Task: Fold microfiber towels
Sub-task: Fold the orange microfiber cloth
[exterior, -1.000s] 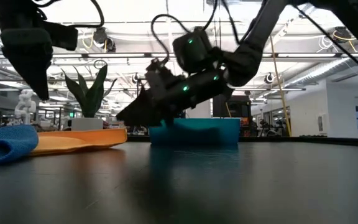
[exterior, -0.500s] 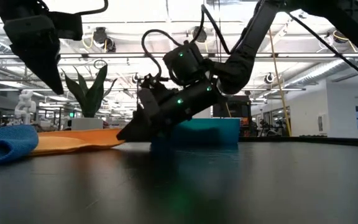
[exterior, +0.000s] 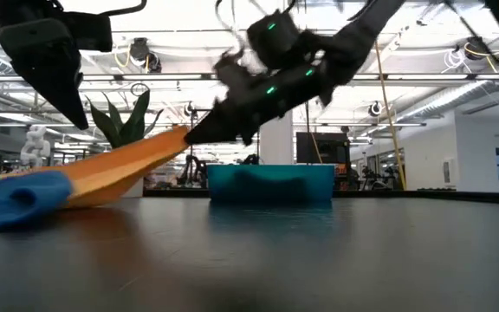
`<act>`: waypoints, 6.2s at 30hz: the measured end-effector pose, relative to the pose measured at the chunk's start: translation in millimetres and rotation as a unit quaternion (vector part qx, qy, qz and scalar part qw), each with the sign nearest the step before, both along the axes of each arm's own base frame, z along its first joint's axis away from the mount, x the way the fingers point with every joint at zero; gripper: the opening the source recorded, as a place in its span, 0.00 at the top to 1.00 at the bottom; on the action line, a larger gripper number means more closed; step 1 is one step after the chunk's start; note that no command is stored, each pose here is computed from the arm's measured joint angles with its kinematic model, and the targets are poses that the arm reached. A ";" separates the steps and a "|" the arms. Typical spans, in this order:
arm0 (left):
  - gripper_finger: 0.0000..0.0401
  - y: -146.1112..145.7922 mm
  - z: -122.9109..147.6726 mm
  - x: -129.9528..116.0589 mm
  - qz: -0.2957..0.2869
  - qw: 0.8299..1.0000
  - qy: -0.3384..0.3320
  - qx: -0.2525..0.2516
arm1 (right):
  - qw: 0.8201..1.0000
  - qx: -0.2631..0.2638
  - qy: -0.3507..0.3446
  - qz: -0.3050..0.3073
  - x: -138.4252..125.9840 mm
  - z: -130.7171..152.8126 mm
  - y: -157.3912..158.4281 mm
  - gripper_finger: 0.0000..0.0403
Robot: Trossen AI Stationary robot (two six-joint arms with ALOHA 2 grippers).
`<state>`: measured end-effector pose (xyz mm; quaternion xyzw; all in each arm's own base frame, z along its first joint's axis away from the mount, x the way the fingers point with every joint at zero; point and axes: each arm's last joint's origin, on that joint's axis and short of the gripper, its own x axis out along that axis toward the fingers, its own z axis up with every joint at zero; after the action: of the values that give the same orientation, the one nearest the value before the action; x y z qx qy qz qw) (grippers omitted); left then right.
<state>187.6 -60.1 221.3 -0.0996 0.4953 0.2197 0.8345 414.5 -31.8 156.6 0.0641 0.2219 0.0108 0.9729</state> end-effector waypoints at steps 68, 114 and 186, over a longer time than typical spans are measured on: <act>0.99 74.5 31.8 25.8 0.060 0.998 0.033 -0.013 | 0.990 0.007 -0.126 -0.059 -176.2 47.7 51.7 1.00; 0.99 -86.0 132.3 -5.3 -0.132 0.978 -0.160 -0.016 | 0.983 0.077 -0.164 0.012 -227.4 124.1 163.7 1.00; 0.96 -122.5 -27.1 15.2 -0.281 0.957 0.014 -0.075 | 0.969 0.209 0.025 0.130 -230.7 -29.9 204.2 0.94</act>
<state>202.8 -182.6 194.2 -0.0159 0.5298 -0.0607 0.8458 183.8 172.4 126.6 0.2373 0.2451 0.1819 0.9223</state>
